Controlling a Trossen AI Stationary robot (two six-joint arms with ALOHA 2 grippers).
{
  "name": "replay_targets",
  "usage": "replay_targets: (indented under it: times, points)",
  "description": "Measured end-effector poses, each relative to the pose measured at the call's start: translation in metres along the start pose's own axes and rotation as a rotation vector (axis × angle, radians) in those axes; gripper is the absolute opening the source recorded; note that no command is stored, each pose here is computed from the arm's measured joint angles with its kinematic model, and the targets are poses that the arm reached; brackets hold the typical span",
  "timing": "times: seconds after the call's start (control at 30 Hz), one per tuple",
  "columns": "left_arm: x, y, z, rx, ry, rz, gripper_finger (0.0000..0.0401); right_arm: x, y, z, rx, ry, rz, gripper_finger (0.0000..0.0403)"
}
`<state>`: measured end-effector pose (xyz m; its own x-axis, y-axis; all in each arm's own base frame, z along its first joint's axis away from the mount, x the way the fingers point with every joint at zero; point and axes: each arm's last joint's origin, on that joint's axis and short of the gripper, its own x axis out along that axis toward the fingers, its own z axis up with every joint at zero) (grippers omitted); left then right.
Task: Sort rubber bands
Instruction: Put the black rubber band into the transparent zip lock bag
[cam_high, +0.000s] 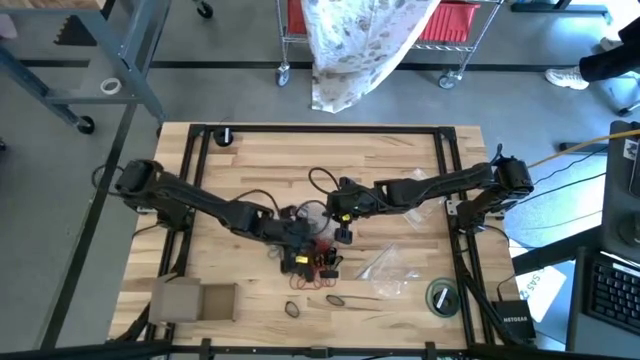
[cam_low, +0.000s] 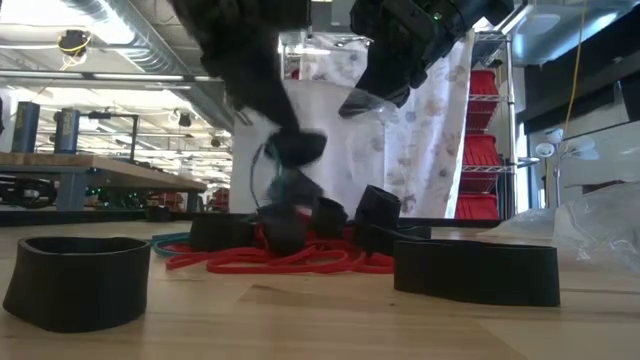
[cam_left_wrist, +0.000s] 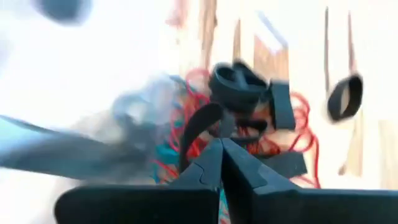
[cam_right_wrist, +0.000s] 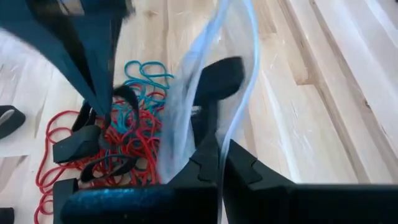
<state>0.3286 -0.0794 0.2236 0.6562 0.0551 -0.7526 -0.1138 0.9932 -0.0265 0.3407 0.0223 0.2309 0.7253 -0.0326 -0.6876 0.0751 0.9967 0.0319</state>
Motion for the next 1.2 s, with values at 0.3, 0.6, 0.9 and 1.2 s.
replay_targets:
  times: [0.3, 0.6, 0.9, 1.2]
  points:
    - [-0.022, 0.005, 0.017, 0.045, -0.178, 0.112, 0.0, 0.0, 0.0, 0.0, 0.0, 0.002, 0.0, 0.0001]
    - [-0.05, 0.008, 0.039, 0.143, -0.407, 0.195, 0.0, 0.0, 0.0, 0.0, 0.0, 0.003, 0.0, 0.0001]
    - [-0.041, 0.009, 0.029, 0.106, -0.283, 0.07, 0.0007, 0.0, 0.0, -0.001, 0.0, 0.008, -0.001, 0.0001]
    - [-0.002, -0.02, -0.005, -0.014, -0.02, -0.038, 0.0083, 0.0, 0.0, -0.002, -0.001, 0.015, -0.002, 0.0001]
